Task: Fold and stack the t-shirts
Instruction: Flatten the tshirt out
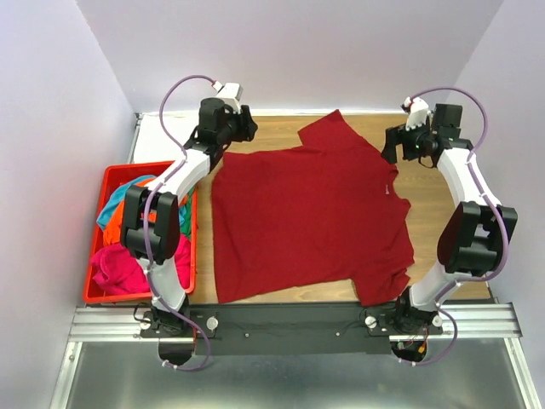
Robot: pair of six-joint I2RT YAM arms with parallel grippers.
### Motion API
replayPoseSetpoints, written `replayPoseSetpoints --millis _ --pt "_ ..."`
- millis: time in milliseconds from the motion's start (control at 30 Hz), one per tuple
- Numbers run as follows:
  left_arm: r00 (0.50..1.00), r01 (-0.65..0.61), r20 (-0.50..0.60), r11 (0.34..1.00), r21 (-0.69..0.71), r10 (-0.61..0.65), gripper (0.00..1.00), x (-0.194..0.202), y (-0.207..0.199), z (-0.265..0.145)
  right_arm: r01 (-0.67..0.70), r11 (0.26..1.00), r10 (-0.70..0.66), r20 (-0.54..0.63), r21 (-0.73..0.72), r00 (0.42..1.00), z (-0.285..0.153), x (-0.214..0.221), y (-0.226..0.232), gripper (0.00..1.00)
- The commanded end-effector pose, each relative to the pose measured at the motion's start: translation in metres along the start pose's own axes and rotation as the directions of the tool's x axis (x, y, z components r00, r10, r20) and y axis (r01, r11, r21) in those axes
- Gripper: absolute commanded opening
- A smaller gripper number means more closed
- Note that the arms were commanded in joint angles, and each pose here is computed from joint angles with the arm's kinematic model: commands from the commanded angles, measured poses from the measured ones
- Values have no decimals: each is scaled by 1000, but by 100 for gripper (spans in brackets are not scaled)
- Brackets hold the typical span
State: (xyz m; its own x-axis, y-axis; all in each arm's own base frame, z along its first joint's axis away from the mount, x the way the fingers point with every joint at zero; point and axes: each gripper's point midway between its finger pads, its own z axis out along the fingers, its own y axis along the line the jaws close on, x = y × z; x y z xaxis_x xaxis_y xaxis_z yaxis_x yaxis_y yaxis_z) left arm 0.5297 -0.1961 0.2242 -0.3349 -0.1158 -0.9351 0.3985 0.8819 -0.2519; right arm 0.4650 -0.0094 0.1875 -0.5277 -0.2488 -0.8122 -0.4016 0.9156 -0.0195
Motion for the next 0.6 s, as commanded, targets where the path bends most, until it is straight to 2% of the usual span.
replayPoseSetpoints --millis 0,133,167,233,267,300,367,433,500,567 --pt "998 -51 32 999 7 50 60 -40 -12 -24 26 997 -28 28 67 999 -14 -7 -8 100" --pt "997 -76 -36 997 -12 75 61 -35 -14 -52 -5 1000 5 -43 -1 999 -12 29 12 100" --pt "994 -70 -86 997 -11 69 61 -15 -12 -58 -19 999 17 -82 -27 996 -11 47 20 100" --pt "991 -76 -107 997 15 77 61 -4 -20 -80 -35 998 30 -105 -49 994 -11 60 28 100" --pt "984 -65 -165 998 20 68 61 25 -20 -87 -44 997 37 -124 -59 992 -11 70 32 100" --pt "987 -59 -150 998 23 62 61 23 -23 -98 -52 997 44 -131 -60 990 -10 73 32 100" --pt "980 -35 -192 999 38 42 61 48 -25 -107 -75 995 64 -154 -65 986 -4 80 33 100" --pt "979 0 -204 997 72 15 60 55 -34 -114 -90 993 77 -162 -71 984 2 79 30 100" --pt "972 15 -236 995 103 10 60 72 -41 -120 -100 987 73 -204 -124 976 9 91 37 95" --pt "973 -1 -227 993 116 27 60 73 -47 -127 -116 973 62 -259 -199 964 9 102 49 90"
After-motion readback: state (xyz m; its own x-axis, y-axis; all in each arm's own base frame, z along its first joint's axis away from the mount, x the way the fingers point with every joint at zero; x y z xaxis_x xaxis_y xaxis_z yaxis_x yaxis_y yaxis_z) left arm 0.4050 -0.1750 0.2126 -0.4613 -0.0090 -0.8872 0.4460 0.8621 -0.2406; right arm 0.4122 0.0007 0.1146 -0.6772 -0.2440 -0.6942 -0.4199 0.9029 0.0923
